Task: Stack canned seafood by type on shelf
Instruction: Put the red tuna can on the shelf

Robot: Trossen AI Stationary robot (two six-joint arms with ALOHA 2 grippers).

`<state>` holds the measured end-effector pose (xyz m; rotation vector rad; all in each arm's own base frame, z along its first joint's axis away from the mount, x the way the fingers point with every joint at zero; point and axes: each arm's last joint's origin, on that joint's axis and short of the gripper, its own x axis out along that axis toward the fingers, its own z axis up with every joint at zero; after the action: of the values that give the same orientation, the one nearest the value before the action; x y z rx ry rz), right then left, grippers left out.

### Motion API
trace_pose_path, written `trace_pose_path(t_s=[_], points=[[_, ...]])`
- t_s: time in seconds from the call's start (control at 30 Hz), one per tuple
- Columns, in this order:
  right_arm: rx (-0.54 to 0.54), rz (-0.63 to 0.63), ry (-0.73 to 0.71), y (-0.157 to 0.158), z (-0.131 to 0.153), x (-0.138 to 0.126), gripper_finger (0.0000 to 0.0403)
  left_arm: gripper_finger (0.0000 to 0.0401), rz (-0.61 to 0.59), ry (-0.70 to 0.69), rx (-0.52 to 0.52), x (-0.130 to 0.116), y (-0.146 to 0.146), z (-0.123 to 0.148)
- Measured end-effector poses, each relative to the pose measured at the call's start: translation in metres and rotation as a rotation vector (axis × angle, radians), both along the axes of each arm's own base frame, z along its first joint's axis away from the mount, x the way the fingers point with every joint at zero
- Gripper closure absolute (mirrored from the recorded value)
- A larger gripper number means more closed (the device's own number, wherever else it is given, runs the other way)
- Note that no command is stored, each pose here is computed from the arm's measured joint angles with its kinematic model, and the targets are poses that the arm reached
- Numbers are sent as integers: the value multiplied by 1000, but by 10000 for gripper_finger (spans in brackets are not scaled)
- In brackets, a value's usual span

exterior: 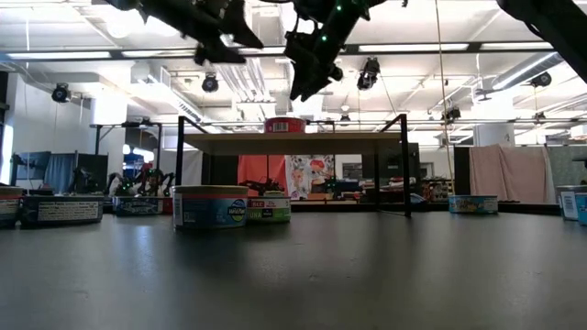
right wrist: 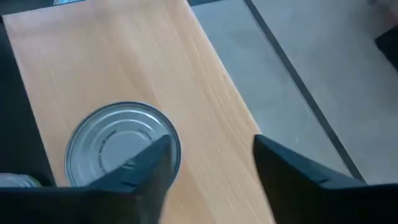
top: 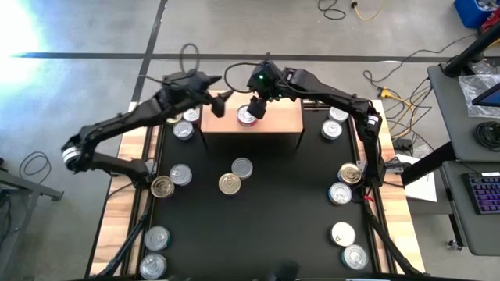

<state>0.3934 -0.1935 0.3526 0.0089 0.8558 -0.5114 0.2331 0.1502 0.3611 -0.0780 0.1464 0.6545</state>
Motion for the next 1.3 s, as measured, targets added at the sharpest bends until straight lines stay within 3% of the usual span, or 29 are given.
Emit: trace_pose_path(t_s=[0.23,0.3,0.43,0.6,0.73,0.9,1.17,1.3], points=[[72,102,-96,0,-13,11,356,64,-4,-88,17,-35,-23,29],[85,122,-128,0,-19,14,383,68,-9,-94,13,-39,-26,31],[108,112,-144,-3,-34,17,389,73,-26,-115,14,-44,-30,35],[222,135,-145,-3,-58,16,394,74,-29,-116,14,-45,-31,36],[231,106,-157,-4,-70,16,394,74,-25,-102,6,-42,-29,33],[128,-41,-97,-9,-71,10,394,74,-23,-78,-10,-39,-27,29],[-54,-280,140,-12,-47,-17,394,75,-22,-71,-14,-41,-28,29],[-43,-368,169,-18,-38,-29,394,75,-25,-79,-9,-43,-30,31]])
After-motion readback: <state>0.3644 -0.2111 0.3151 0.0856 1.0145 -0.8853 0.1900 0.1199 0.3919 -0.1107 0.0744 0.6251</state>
